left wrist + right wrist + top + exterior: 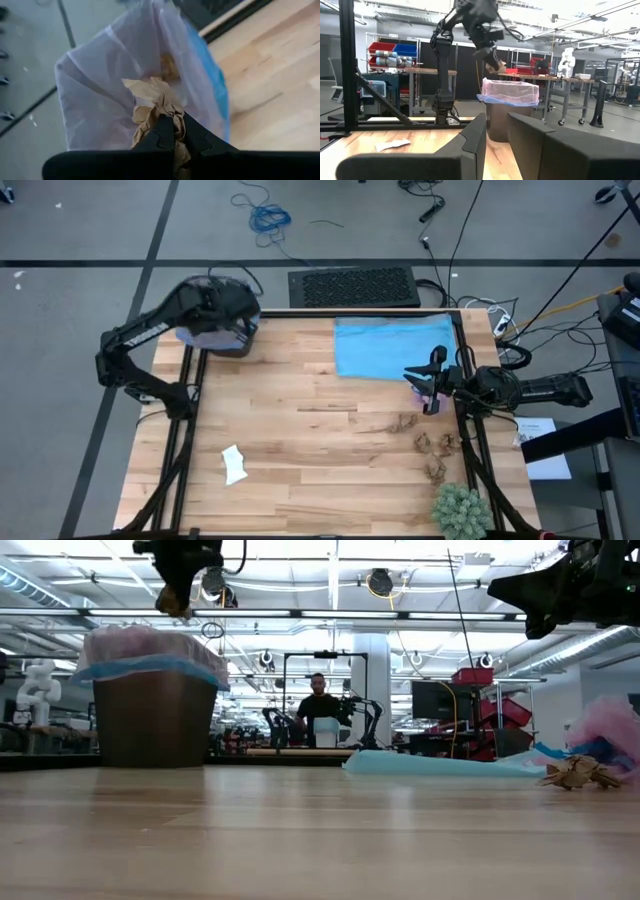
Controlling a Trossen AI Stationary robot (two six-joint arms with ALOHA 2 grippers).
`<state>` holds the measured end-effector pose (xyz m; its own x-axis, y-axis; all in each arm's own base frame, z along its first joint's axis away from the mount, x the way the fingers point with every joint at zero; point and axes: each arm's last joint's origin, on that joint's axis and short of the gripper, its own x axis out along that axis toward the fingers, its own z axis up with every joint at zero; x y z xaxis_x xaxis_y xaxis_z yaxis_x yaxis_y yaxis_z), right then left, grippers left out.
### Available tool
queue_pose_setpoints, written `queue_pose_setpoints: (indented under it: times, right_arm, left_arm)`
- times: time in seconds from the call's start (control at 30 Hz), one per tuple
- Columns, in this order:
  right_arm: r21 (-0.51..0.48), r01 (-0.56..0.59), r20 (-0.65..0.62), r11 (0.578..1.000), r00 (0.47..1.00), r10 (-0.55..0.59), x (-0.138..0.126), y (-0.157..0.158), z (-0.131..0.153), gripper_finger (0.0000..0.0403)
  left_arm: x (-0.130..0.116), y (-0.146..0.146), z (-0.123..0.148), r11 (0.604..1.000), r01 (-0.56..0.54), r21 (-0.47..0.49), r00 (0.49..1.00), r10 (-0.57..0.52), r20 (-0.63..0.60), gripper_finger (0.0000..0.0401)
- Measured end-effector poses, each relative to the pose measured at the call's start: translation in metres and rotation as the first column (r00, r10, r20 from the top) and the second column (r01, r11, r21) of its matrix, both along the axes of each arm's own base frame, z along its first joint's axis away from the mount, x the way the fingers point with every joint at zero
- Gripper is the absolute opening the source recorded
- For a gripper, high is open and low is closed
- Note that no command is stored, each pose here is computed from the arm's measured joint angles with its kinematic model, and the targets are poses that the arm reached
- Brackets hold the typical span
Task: Place trash/remove bag and relplace
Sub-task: Put the brown napkin into the trash bin, then put the white paper into the trash bin
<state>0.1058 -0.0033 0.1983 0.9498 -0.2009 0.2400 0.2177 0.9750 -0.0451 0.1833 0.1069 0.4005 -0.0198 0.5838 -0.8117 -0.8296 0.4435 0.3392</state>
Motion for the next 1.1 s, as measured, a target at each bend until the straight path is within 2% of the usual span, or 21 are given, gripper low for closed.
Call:
queue_pose_setpoints:
  times: [0.1,0.17,0.27,0.53,0.63,0.7,0.8,0.9,1.1]
  right_arm:
    - [-0.001,0.0,0.0,1.0,1.0,0.0,0.0,0.0,0.0,0.007]
    - [-0.001,0.0,0.0,1.0,1.0,0.0,0.0,0.0,0.0,0.007]
    - [-0.001,0.0,0.0,1.0,1.0,0.0,0.0,0.0,0.0,0.007]
    - [-0.001,0.0,0.0,1.0,1.0,0.0,0.0,0.0,0.0,0.007]
    - [0.0,0.0,0.0,1.0,1.0,0.0,0.0,0.0,0.0,0.007]
    - [0.0,0.0,0.001,1.0,1.0,0.0,0.0,0.0,0.0,0.007]
    - [-0.003,0.001,0.0,1.0,1.0,-0.001,0.0,0.0,0.0,0.007]
    - [-0.008,0.002,-0.001,1.0,1.0,-0.002,0.0,0.0,0.0,0.007]
    - [-0.009,0.002,-0.001,1.0,1.0,-0.002,0.0,0.0,0.0,0.007]
  left_arm:
    - [-0.009,0.015,-0.001,0.999,-0.021,-0.031,0.999,0.021,-0.025,0.0009]
    - [-0.013,0.023,-0.002,0.999,-0.016,-0.028,0.997,0.014,-0.07,0.0023]
    - [-0.014,0.032,-0.005,1.0,-0.005,-0.013,0.99,0.003,-0.142,0.0065]
    - [-0.01,0.048,-0.014,0.999,-0.028,-0.027,0.977,0.022,-0.212,0.0183]
    - [-0.007,0.052,-0.017,0.999,-0.003,-0.041,0.97,-0.007,-0.243,0.021]
    - [-0.005,0.051,-0.019,0.995,0.014,-0.096,0.977,-0.034,-0.212,0.0216]
    - [0.002,0.041,-0.02,0.966,0.102,-0.238,0.989,-0.123,-0.077,0.0197]
    - [0.013,0.016,-0.017,0.897,0.247,-0.367,0.969,-0.23,0.09,0.0149]
    - [0.035,-0.044,-0.014,0.791,0.413,-0.451,0.911,-0.357,0.206,0.0027]
